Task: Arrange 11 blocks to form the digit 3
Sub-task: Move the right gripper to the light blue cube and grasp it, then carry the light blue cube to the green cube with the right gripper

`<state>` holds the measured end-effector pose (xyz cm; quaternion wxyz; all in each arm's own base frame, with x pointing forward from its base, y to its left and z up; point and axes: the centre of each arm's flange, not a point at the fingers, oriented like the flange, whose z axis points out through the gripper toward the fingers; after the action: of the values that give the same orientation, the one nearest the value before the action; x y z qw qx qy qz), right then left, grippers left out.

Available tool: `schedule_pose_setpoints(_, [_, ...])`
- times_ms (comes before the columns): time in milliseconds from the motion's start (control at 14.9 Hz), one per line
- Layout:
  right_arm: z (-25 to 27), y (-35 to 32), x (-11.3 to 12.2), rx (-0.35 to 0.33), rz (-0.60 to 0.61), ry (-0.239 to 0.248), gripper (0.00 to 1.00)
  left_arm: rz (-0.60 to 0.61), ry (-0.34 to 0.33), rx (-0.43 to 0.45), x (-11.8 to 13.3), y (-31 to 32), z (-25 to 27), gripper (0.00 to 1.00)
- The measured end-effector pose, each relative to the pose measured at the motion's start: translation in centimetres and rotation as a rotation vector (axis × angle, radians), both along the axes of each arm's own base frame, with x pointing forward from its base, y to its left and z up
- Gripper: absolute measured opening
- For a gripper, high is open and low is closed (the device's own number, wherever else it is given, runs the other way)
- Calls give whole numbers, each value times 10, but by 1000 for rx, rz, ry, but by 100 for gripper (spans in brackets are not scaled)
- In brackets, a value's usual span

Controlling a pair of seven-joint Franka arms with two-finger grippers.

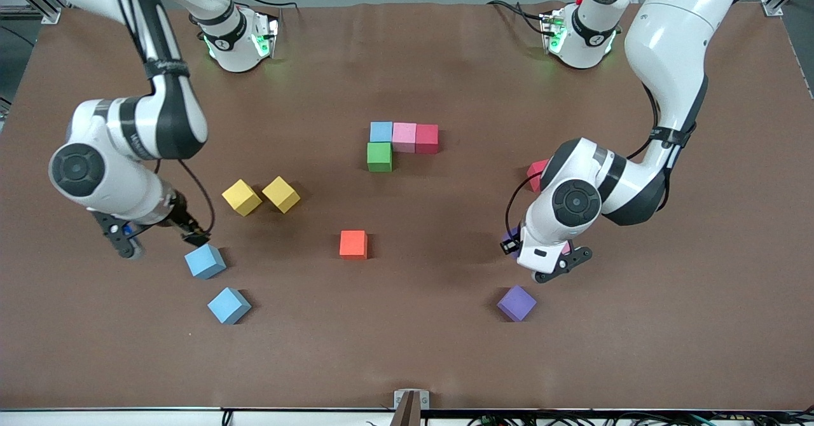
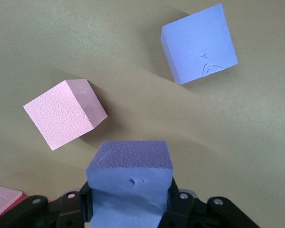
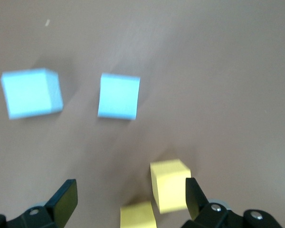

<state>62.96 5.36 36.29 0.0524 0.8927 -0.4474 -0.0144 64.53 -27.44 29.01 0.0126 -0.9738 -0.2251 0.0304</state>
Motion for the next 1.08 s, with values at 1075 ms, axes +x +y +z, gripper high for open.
schedule_pose_setpoints(1075, [-150,-52,36,53,-40,-105,95,-11,7,1,-2,-3,-4,56])
